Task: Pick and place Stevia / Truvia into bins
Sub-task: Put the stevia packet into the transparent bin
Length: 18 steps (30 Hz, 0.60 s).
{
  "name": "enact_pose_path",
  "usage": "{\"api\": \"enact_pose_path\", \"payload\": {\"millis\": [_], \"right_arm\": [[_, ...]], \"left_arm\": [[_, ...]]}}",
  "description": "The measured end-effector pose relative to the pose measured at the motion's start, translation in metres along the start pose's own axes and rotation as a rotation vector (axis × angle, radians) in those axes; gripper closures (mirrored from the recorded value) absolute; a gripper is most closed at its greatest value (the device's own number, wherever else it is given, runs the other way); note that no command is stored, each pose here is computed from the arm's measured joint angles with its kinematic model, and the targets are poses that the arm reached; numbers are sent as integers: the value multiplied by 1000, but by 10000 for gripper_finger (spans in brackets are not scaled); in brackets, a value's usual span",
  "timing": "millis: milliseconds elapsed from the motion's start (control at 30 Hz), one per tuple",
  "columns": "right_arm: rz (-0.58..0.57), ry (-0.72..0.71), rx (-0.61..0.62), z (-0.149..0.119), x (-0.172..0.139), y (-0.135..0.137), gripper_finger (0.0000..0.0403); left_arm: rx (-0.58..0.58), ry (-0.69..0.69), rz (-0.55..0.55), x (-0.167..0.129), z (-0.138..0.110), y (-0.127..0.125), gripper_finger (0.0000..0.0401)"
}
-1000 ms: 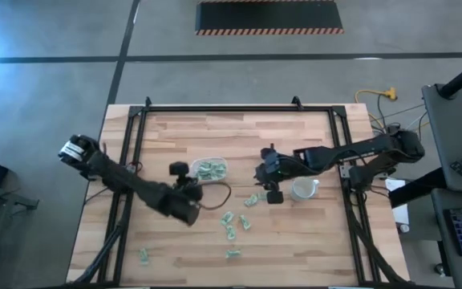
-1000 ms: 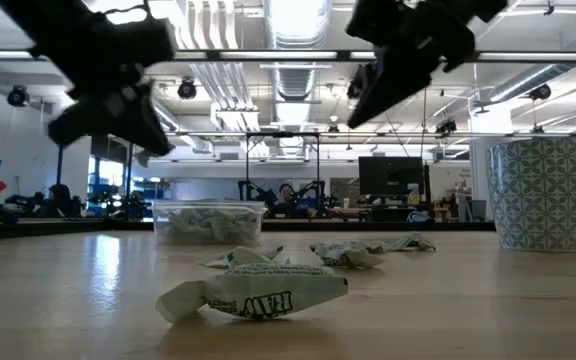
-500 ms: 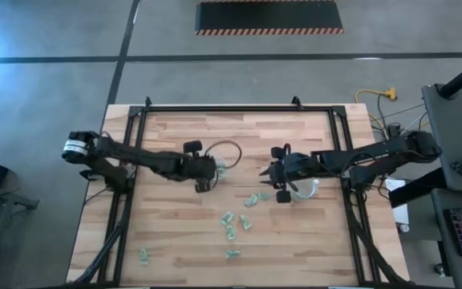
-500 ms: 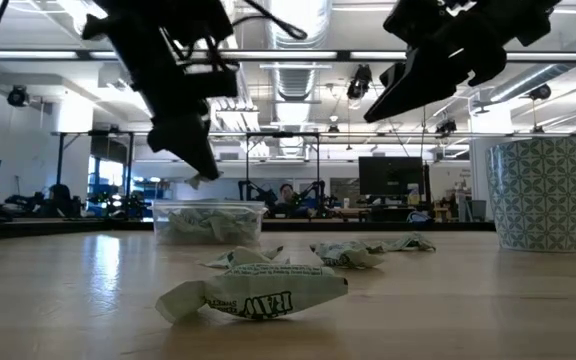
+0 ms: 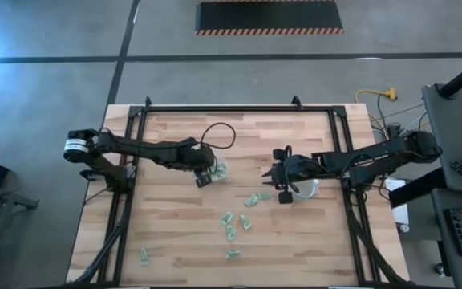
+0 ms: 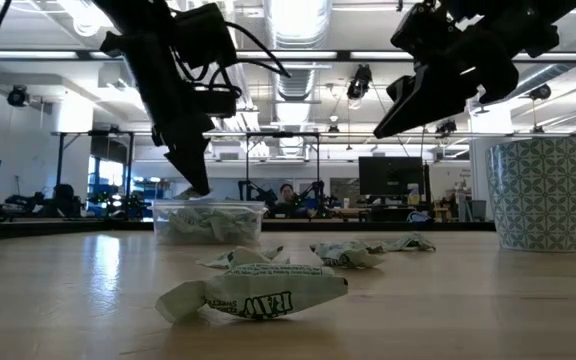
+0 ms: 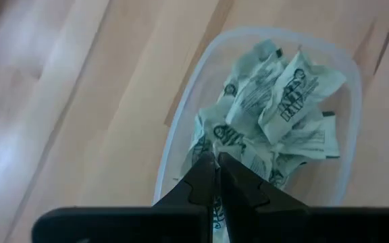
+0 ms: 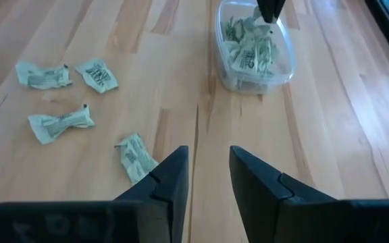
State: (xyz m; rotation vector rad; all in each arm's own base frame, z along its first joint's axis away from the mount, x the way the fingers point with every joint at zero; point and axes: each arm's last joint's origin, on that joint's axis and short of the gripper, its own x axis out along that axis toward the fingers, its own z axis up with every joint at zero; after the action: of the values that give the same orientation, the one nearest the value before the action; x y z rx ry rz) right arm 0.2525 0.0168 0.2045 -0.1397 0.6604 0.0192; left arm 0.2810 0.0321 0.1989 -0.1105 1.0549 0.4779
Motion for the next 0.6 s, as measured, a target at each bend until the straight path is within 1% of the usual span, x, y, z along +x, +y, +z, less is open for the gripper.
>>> {"api": "enact_pose_path", "payload": {"millis": [167,267,333,433,600], "right_arm": [[-3,-21,-5,2,0,0,305],[-4,-29,-5,3,0,0,308],[-5,-30,-5,3,0,0,310],[-5,-31,-4,3,0,0,309],[-5,-30,2,3,1,0,312]], "left_arm": [[-21,17,-32,0,-1,0,401],[5,20,-39,0,-1,0,400],[23,22,-47,0,-1,-1,388],[46,22,-51,0,-1,-1,351],[55,14,-53,-1,-1,-1,262]]}}
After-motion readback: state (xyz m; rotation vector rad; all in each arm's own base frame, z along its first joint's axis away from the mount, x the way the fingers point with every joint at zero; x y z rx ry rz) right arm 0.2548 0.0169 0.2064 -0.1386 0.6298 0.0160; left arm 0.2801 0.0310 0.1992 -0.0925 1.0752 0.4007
